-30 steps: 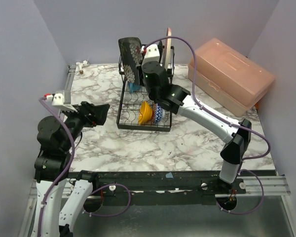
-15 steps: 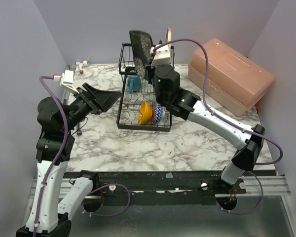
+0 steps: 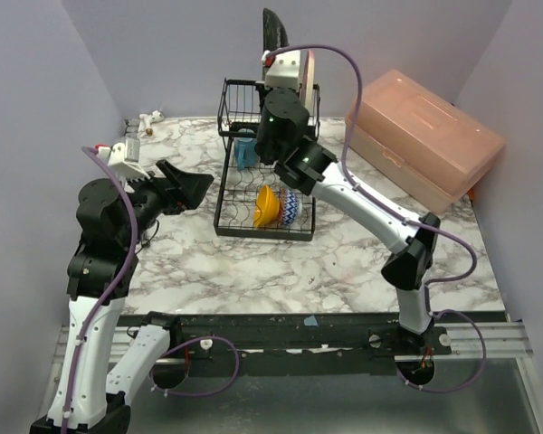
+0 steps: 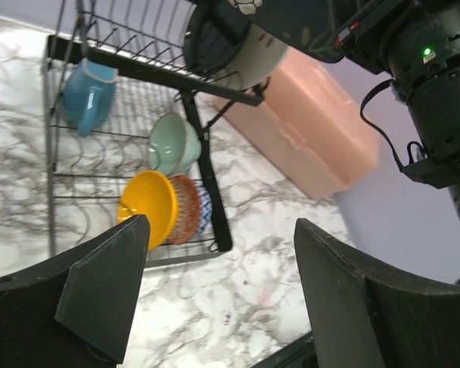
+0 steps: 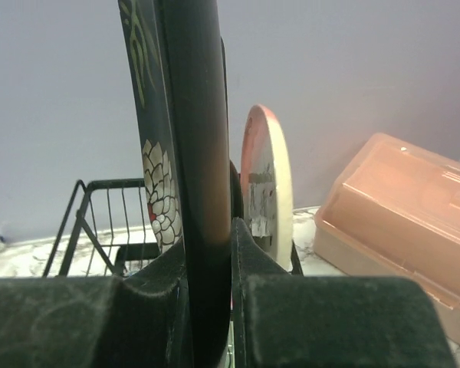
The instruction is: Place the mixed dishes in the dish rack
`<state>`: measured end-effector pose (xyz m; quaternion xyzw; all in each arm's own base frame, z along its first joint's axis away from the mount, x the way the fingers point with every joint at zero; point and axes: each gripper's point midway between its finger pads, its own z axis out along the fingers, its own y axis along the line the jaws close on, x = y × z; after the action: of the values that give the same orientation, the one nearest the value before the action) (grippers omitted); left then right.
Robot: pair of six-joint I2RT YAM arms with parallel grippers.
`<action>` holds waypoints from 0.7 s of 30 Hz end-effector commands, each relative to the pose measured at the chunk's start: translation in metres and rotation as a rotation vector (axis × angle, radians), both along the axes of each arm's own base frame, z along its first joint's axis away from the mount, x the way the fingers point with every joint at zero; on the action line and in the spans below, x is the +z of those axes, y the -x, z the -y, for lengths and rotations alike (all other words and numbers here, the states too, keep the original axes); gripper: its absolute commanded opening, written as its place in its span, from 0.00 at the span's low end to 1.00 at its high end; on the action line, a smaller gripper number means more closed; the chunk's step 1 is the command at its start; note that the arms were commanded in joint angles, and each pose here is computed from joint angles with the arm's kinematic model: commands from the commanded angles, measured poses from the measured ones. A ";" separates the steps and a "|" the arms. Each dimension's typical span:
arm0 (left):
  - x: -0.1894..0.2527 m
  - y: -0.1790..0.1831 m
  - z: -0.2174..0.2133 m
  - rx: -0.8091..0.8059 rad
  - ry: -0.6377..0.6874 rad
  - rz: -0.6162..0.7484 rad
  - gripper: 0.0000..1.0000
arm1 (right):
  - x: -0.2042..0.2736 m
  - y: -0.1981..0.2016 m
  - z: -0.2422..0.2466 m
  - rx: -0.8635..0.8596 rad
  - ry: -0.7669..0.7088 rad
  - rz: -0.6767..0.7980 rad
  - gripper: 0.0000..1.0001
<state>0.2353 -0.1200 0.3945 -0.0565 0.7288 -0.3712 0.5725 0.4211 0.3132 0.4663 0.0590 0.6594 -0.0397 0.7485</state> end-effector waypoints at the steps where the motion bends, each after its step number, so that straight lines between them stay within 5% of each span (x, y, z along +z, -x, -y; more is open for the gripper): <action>1: -0.041 -0.023 -0.017 0.067 -0.188 -0.054 0.78 | 0.021 -0.005 -0.003 -0.053 -0.043 0.065 0.00; 11: -0.137 -0.072 -0.014 0.028 -0.308 -0.342 0.82 | -0.007 -0.025 -0.023 -0.102 0.069 0.057 0.00; 21: -0.210 -0.110 0.004 -0.075 -0.127 -0.608 0.83 | -0.018 -0.031 -0.033 -0.066 0.078 0.043 0.00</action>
<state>0.3383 -0.1117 0.1907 -0.0950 0.8950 -0.2664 0.3450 0.4607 0.3559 0.3920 -0.0177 0.6751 -0.1536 0.7214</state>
